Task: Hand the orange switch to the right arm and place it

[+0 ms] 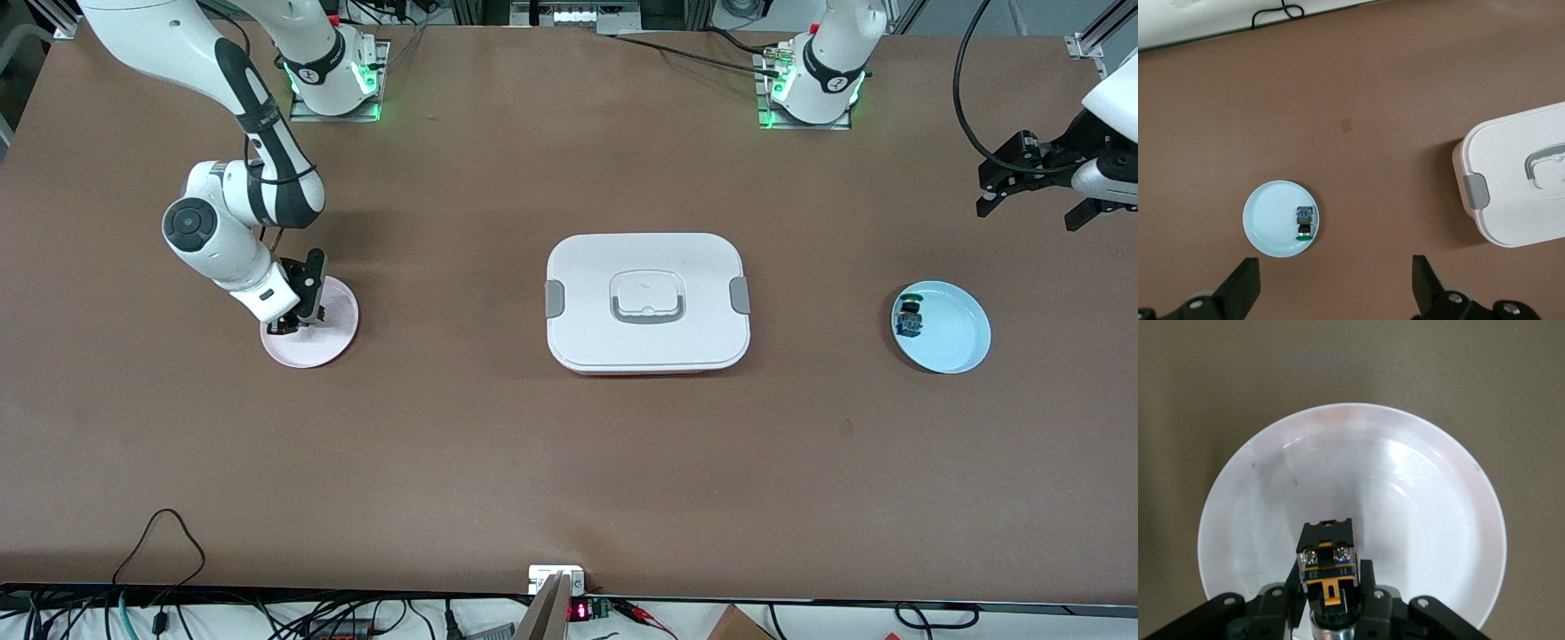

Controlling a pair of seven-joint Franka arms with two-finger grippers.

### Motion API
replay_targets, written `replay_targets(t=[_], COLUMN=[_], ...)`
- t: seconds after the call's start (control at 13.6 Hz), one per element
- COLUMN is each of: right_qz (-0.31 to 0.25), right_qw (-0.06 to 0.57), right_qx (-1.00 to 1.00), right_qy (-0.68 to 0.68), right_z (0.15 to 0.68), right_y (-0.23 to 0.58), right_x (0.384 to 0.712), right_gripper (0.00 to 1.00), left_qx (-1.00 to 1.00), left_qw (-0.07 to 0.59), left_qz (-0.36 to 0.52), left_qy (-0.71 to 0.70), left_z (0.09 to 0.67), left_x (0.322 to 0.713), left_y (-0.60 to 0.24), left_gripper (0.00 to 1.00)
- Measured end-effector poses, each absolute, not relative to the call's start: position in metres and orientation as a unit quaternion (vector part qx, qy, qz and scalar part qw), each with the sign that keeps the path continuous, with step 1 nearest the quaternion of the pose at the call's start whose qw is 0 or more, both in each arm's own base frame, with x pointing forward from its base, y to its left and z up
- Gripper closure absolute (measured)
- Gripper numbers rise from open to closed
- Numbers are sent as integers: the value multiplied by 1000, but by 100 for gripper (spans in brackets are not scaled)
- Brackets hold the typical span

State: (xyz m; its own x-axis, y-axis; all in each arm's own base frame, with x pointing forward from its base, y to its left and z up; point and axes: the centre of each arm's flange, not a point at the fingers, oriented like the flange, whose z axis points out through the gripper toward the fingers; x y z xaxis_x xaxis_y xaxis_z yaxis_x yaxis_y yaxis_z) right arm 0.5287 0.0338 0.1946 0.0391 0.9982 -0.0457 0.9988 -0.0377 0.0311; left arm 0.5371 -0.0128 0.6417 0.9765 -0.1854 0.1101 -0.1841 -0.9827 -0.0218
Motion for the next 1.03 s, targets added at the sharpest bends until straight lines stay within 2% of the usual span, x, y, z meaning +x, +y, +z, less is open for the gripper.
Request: replay_targets(t=[0.15, 0.51, 0.74, 1.03], right_qz=[-3, 19, 44, 36], right_qw=[29, 42, 53, 36], right_qx=[720, 722, 723, 746], right_qy=[693, 691, 687, 664], right_z=[194, 226, 280, 370], right_y=[34, 34, 36, 39], right_x=[528, 536, 550, 582], right_gripper=[50, 0, 0, 0], left_qx=[-994, -995, -995, -996], left_qw=[5, 1, -1, -2], left_qz=[-45, -11, -1, 11], left_qy=[98, 99, 98, 87], left_z=[634, 601, 601, 600], left_x=[541, 558, 558, 560], left_y=[-18, -21, -21, -13], left_gripper=[0, 0, 0, 0])
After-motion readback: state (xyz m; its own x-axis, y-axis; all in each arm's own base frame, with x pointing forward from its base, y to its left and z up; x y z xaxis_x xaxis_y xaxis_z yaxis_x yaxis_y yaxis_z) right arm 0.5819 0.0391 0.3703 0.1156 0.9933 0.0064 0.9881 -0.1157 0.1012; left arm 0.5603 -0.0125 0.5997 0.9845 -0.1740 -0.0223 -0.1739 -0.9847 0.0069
